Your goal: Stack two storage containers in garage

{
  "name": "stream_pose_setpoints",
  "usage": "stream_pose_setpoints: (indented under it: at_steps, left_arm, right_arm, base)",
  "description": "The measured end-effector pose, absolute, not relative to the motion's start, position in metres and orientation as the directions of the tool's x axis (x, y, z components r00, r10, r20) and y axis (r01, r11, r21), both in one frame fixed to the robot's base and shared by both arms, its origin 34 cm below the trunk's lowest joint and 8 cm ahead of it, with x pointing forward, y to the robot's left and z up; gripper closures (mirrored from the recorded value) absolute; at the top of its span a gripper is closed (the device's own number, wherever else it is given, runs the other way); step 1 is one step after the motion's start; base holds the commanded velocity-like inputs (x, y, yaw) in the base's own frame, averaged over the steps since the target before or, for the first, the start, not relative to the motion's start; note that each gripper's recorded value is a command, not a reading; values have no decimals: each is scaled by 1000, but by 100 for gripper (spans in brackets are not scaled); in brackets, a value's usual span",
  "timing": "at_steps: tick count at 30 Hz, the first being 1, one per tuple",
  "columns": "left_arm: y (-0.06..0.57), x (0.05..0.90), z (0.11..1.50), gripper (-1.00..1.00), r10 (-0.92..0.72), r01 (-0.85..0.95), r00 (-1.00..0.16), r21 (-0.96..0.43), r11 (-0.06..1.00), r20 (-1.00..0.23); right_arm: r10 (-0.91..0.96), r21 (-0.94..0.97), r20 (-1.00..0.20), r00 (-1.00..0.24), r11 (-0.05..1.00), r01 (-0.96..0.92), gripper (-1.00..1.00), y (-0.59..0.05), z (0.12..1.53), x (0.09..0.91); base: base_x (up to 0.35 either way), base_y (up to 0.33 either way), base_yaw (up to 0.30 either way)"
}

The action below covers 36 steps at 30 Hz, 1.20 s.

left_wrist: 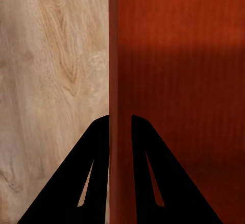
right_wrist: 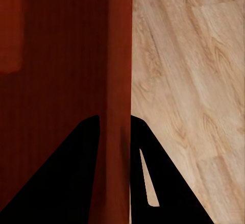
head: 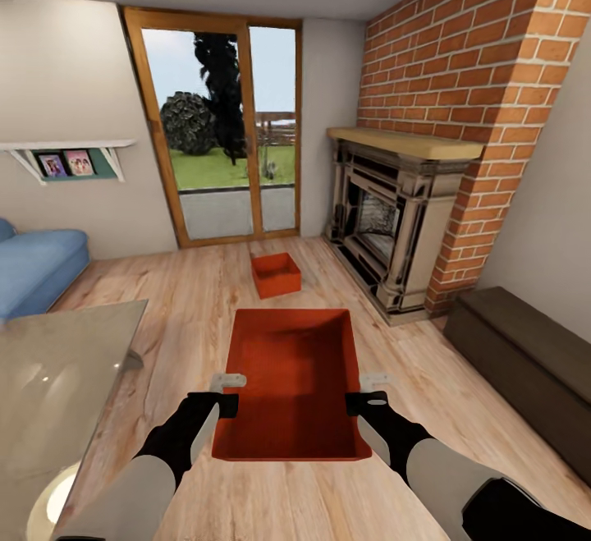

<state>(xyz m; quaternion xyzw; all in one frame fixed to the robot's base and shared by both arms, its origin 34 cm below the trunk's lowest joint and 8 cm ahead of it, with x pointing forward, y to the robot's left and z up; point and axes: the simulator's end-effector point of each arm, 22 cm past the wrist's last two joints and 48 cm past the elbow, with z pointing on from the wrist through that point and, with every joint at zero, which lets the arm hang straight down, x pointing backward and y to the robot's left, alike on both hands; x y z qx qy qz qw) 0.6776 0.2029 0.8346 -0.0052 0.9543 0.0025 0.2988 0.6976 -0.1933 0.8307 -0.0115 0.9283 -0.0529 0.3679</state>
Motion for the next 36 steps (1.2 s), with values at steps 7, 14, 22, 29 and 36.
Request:
stream_pose_setpoints:
  at_steps: [7, 14, 22, 29, 36]
  left_arm:
    - [203, 677, 834, 100, -10, -11, -821, -1, 1000, -570]
    - [203, 677, 833, 100, -10, -11, -821, -2, 1000, -570]
    - [203, 677, 834, 100, -9, -11, -821, -1, 1000, -570]
    - [203, 677, 834, 100, -9, -12, -821, 1, 1000, -570]
    - [203, 677, 834, 100, -9, -12, -821, 1, 1000, -570]
  right_arm:
    - [-62, -108, -682, -729, 994, 16, 100, -193, 831, 698]
    - [-62, -108, -682, -729, 994, 16, 100, -193, 831, 698]
    - [-61, -107, -682, -729, 994, 17, 100, -193, 831, 698]
    - [-61, -107, -682, -729, 994, 17, 100, -193, 831, 698]
    - [-61, -107, -682, -729, 994, 17, 100, -193, 831, 698]
  base:
    - [0, -278, 269]
    - [0, -278, 269]
    - [0, -267, 269]
    - [0, -229, 269]
    - [0, -166, 269]
